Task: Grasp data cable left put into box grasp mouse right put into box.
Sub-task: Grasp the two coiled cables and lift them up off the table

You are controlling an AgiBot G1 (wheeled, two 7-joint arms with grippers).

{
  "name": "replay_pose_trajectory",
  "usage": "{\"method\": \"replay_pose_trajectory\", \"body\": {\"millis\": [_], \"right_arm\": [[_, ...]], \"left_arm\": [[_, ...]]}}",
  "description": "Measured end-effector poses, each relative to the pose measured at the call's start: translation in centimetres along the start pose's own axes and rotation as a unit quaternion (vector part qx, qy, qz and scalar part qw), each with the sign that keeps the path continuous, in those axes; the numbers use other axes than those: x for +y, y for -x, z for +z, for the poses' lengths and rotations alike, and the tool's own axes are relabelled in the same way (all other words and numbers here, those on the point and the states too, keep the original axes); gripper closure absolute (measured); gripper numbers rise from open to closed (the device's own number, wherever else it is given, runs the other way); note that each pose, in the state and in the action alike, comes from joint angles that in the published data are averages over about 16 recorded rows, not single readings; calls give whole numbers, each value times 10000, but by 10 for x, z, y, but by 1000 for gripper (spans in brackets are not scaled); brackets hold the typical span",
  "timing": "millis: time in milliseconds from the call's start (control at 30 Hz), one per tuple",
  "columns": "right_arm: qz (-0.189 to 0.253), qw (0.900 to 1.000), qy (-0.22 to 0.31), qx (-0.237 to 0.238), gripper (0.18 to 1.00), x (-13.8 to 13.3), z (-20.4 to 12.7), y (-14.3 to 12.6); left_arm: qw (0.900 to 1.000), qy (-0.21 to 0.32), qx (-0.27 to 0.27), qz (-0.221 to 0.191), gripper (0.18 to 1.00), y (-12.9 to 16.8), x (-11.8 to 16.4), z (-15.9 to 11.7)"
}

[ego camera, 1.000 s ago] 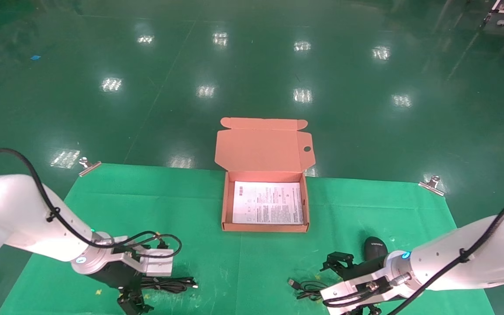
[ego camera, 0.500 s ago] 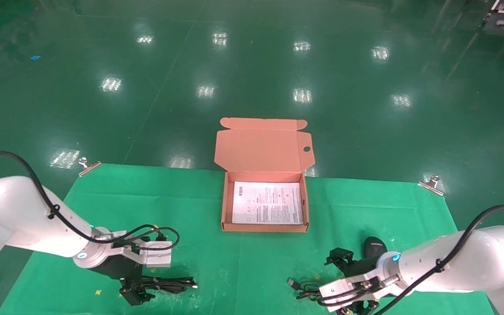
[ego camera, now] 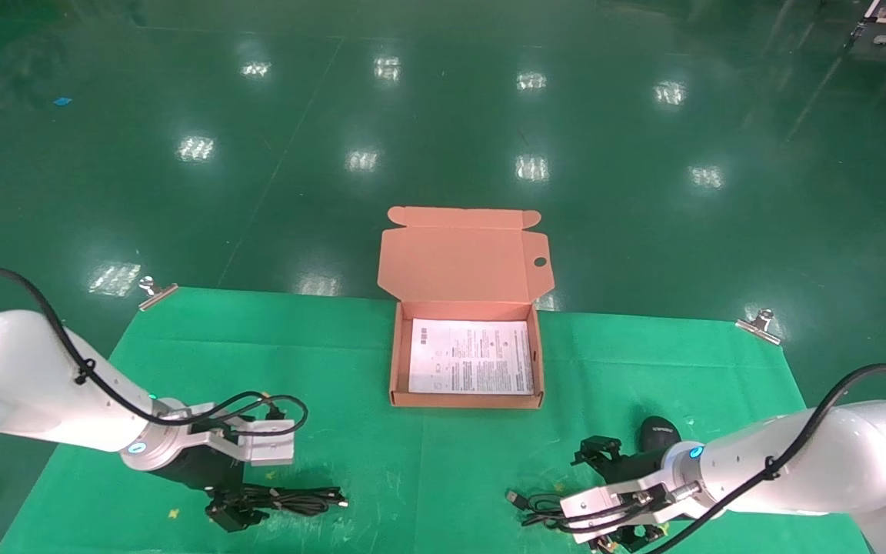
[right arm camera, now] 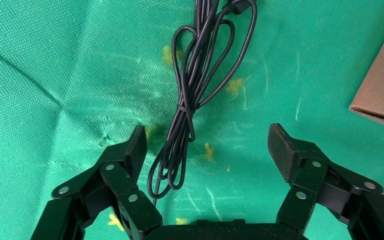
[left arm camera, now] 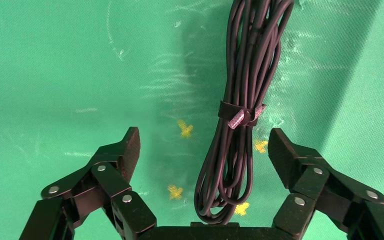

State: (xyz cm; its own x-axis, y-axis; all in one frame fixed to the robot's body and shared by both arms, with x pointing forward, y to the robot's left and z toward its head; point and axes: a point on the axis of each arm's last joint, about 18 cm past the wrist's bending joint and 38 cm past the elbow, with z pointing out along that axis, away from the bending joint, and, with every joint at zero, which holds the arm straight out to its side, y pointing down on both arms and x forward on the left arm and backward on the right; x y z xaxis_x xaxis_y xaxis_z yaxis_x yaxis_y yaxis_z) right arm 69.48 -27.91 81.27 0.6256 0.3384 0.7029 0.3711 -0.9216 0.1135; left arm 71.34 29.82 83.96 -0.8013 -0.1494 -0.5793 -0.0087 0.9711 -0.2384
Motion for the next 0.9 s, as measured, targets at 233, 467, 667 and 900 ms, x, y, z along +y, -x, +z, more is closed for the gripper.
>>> {"method": "replay_pose_trajectory", "body": {"millis": [233, 467, 667, 900], "right_arm": [[-7, 10000, -9, -5, 327, 0, -1, 0], [-13, 10000, -14, -8, 464, -1, -1, 0], [-17, 10000, -16, -9, 605, -1, -1, 0], [-19, 10000, -17, -10, 760, -1, -1, 0]], "left_arm": [[10000, -8, 12, 35, 317, 0, -2, 0], [10000, -12, 21, 57, 450, -1, -3, 0], [10000, -13, 25, 69, 590, -1, -3, -1], [10000, -12, 26, 78, 753, -1, -3, -1]]}}
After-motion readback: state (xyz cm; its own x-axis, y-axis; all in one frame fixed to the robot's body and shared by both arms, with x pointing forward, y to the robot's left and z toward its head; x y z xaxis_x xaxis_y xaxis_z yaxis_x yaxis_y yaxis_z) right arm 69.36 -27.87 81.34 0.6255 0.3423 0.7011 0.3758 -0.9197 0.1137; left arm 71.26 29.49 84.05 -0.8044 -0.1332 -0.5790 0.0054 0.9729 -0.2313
